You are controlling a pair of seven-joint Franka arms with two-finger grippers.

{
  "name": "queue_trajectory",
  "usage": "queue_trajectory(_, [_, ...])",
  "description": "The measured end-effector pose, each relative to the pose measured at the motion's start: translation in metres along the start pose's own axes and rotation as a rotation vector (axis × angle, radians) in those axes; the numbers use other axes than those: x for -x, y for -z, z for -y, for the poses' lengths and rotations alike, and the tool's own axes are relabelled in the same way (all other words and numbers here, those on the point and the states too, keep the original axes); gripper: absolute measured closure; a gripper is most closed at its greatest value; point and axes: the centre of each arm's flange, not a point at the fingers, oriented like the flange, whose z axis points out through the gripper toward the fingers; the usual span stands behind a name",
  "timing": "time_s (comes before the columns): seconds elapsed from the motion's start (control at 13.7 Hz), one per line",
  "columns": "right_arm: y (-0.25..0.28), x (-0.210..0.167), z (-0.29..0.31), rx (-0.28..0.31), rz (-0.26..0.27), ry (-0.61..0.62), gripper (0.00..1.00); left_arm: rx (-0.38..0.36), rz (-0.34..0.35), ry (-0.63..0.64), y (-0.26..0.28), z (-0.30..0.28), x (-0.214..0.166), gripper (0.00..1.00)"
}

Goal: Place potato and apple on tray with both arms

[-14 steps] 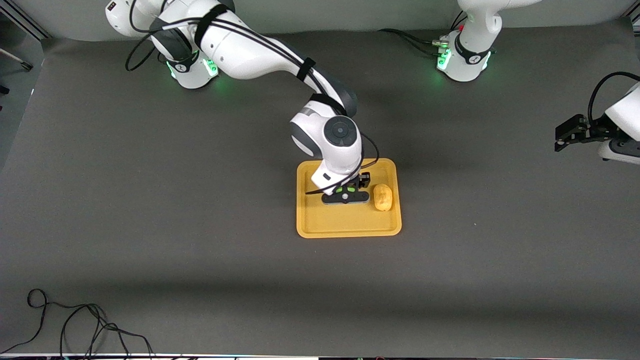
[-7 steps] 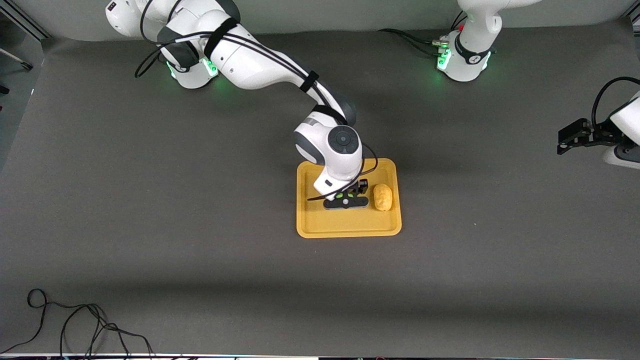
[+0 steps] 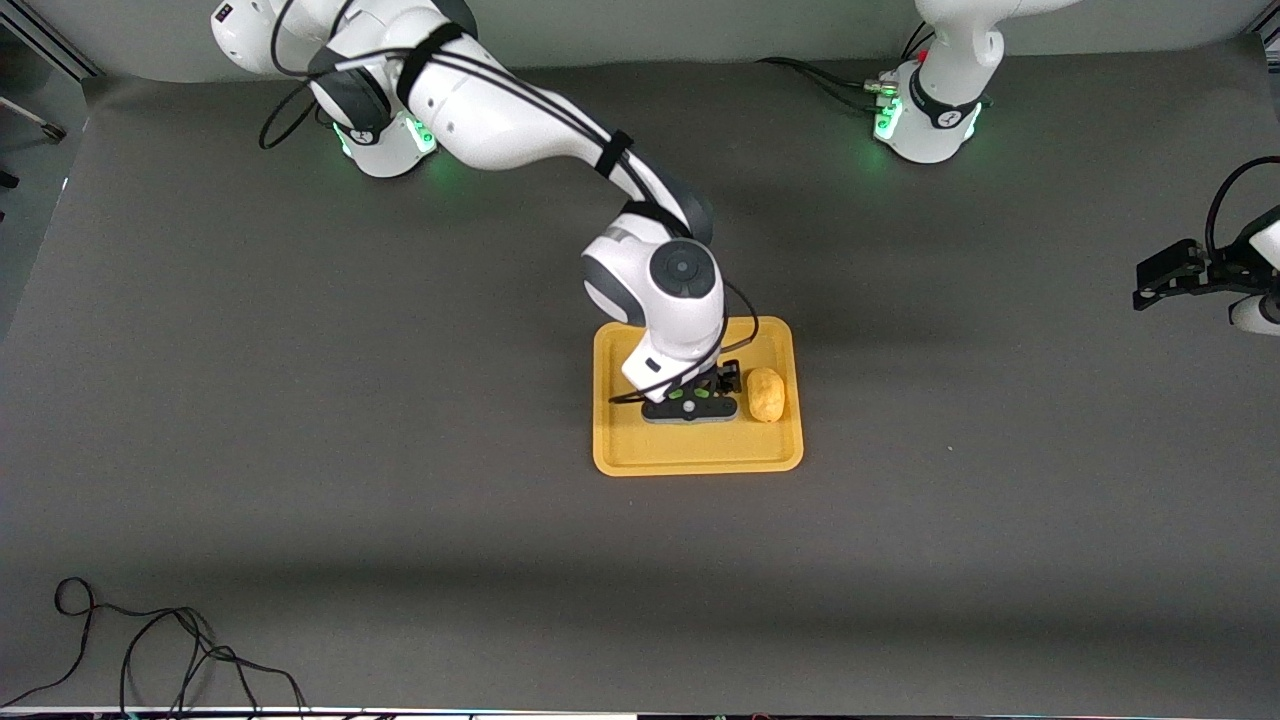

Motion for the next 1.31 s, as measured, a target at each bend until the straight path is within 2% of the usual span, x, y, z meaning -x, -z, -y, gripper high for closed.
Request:
queue_trajectory(0.29, [0.152,-0.014,-0.041,0.039,0.012,-0.051,0.0,0.001,0.0,0.007,0.0,0.004,0.001,0.0])
queue_trajectory(0.51, [0.219,-0.024,-0.099,0.092,0.057,-0.077,0.0,0.002,0.0,0.006,-0.001,0.003,0.0,0.0])
queue_trajectory(0.73, [0.26,-0.04,-0.183,0.107,0.084,-0.034,0.0,0.004,0.007,-0.002,-0.005,0.0,-0.003,0.0])
queue_trajectory(0.95, [0.288,-0.05,-0.294,0.089,0.124,-0.001,0.0,0.004,0.01,-0.009,-0.007,-0.003,-0.004,0.0])
queue_trajectory(1.31, [0.305,-0.047,-0.446,0.076,0.163,0.021,0.0,0.002,0.002,-0.022,-0.003,-0.009,-0.006,0.0])
